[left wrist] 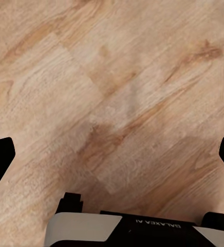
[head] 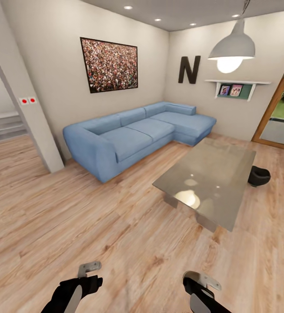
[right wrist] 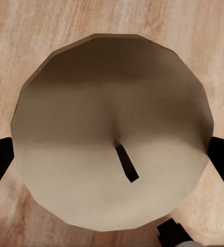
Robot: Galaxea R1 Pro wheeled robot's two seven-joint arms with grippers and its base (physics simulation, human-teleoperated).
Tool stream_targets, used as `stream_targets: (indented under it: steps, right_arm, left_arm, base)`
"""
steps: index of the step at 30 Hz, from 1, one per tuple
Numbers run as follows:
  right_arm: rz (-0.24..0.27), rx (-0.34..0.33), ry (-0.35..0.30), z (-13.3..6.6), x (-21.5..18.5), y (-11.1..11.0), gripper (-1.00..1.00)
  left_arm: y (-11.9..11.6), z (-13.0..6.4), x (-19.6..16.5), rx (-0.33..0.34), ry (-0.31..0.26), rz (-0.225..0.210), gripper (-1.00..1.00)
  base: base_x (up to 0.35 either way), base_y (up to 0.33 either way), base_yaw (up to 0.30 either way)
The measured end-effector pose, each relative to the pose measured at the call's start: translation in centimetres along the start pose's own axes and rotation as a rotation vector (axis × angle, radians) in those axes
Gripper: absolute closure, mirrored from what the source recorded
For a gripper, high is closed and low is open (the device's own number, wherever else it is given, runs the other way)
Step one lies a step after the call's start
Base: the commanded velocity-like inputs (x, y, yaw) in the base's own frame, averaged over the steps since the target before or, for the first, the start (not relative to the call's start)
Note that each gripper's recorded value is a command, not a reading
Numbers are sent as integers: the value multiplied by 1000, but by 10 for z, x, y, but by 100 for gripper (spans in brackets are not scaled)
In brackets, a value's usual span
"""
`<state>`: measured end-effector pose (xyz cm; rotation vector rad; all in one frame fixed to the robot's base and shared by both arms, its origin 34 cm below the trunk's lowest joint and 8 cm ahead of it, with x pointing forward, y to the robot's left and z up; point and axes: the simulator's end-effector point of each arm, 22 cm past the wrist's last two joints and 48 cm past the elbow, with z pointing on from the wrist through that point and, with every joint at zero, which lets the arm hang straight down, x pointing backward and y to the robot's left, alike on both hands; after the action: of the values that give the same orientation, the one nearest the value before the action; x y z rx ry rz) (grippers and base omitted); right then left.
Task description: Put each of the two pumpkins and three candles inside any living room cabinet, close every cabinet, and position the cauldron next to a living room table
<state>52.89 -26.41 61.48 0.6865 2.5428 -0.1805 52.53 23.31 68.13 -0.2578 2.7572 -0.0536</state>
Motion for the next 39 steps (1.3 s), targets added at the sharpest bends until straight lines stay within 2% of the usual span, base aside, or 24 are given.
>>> stream_targets:
  steps: [39]
  right_arm:
    - [-3, 9, 8, -40, -9, -9, 100]
  left_arm:
    - [0, -42, -5, -3, 1, 1, -100]
  base:
    - [0, 0, -279]
